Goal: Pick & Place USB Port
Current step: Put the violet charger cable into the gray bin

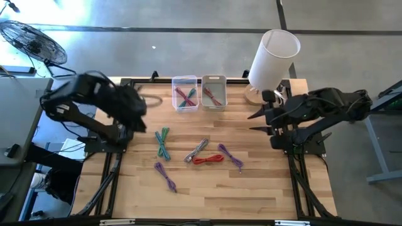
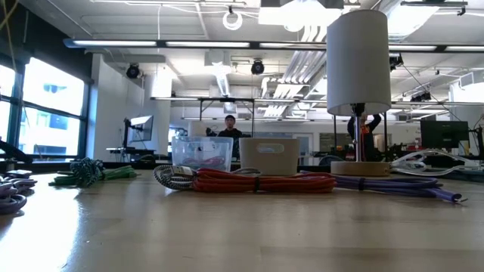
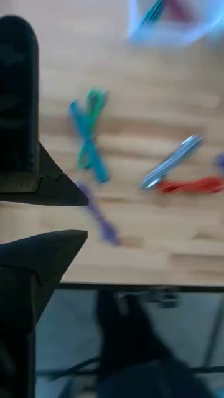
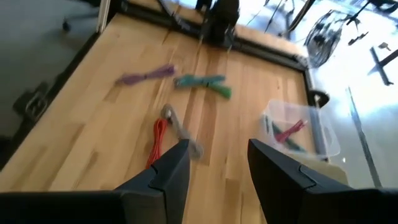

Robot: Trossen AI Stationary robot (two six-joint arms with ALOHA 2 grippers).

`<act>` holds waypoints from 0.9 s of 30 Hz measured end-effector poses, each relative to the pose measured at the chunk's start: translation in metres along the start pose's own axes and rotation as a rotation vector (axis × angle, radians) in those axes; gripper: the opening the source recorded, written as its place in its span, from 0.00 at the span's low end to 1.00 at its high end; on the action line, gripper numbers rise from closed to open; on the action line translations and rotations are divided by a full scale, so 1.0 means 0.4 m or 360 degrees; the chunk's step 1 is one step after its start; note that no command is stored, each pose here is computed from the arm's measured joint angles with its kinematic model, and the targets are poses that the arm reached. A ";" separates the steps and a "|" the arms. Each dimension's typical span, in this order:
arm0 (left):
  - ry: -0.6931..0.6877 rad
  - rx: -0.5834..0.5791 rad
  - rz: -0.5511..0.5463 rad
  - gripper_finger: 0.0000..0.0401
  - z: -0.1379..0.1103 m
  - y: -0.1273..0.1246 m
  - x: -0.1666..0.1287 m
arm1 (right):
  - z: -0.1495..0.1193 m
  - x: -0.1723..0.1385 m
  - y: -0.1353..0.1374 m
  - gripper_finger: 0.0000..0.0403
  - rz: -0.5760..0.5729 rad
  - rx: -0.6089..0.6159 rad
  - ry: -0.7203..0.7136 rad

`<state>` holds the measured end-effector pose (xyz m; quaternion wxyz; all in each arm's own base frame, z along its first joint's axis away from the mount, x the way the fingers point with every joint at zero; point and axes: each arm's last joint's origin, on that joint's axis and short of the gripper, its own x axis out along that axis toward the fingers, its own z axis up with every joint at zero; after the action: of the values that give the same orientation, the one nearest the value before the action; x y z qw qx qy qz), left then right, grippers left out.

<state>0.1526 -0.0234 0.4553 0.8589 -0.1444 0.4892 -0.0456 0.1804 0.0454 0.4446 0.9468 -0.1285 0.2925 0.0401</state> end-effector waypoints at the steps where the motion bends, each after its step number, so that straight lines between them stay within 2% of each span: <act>1: 0.0058 0.0016 -0.0027 0.18 -0.005 -0.006 0.017 | -0.005 0.003 0.003 0.38 0.0012 -0.0001 0.0040; 8: 0.0300 0.0040 -0.0084 0.18 -0.040 -0.043 0.088 | -0.040 0.065 0.033 0.38 0.0023 0.0201 0.0479; 18: 0.0203 0.0141 0.0172 0.18 -0.057 -0.068 0.095 | -0.051 0.218 0.086 0.33 -0.0027 0.0503 0.0907; 23: 0.0226 0.0189 0.0129 0.18 -0.068 -0.086 0.095 | -0.064 0.280 0.113 0.32 0.0053 0.0686 0.1126; 27: 0.0250 0.0235 0.0086 0.18 -0.075 -0.097 0.095 | -0.074 0.324 0.141 0.37 0.0087 0.0741 0.1266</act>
<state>0.1490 -0.0749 0.4209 0.8272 -0.0636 0.5539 -0.0697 0.2630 0.0919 0.3355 0.7633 0.0898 0.6375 -0.0542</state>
